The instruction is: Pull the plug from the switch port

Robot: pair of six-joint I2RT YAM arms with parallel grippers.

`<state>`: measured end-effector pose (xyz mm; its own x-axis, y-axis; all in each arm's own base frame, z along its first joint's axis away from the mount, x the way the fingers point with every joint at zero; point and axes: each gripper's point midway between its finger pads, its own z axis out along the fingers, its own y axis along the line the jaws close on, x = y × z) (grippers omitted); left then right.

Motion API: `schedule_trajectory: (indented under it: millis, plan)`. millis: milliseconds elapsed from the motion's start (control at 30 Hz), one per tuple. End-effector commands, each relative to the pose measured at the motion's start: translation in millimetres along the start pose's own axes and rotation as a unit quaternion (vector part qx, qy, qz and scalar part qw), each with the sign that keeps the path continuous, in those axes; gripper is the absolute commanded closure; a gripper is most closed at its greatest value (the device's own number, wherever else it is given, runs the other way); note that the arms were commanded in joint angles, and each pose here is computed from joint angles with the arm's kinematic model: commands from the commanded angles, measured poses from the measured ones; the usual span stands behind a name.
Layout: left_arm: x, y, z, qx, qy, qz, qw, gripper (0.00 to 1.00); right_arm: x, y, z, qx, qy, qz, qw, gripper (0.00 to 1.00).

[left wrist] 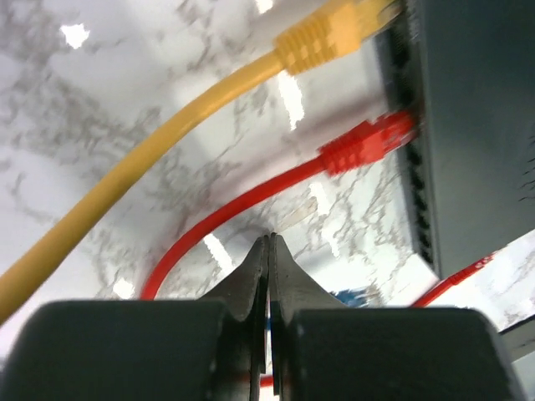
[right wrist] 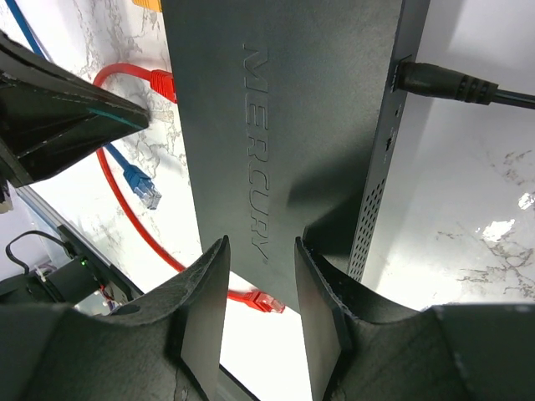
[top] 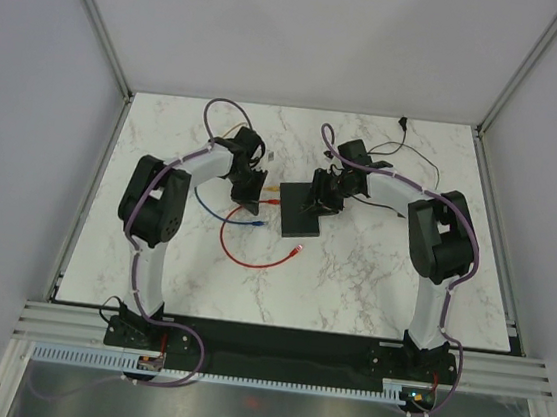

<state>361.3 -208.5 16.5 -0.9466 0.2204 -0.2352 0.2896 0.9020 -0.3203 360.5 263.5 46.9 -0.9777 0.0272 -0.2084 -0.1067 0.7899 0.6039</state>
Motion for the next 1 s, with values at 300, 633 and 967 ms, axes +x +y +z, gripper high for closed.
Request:
schedule_trajectory:
  millis: [300, 633, 967]
  plan:
    - [-17.6, -6.0, -110.1, -0.072, -0.14, -0.117, 0.981, 0.56, -5.7, -5.5, -19.8, 0.045, -0.019, -0.019, 0.999, 0.53]
    - [34.2, -20.4, -107.2, -0.08, -0.067, -0.44, 0.892, 0.48, 0.2, 18.6, -70.9, 0.045, -0.05, -0.037, 0.997, 0.51]
    - [21.8, -6.9, -89.1, -0.128, -0.078, -0.589, 0.794, 0.44, 27.9, 18.2, -114.9, 0.064, -0.084, -0.059, 0.993, 0.49]
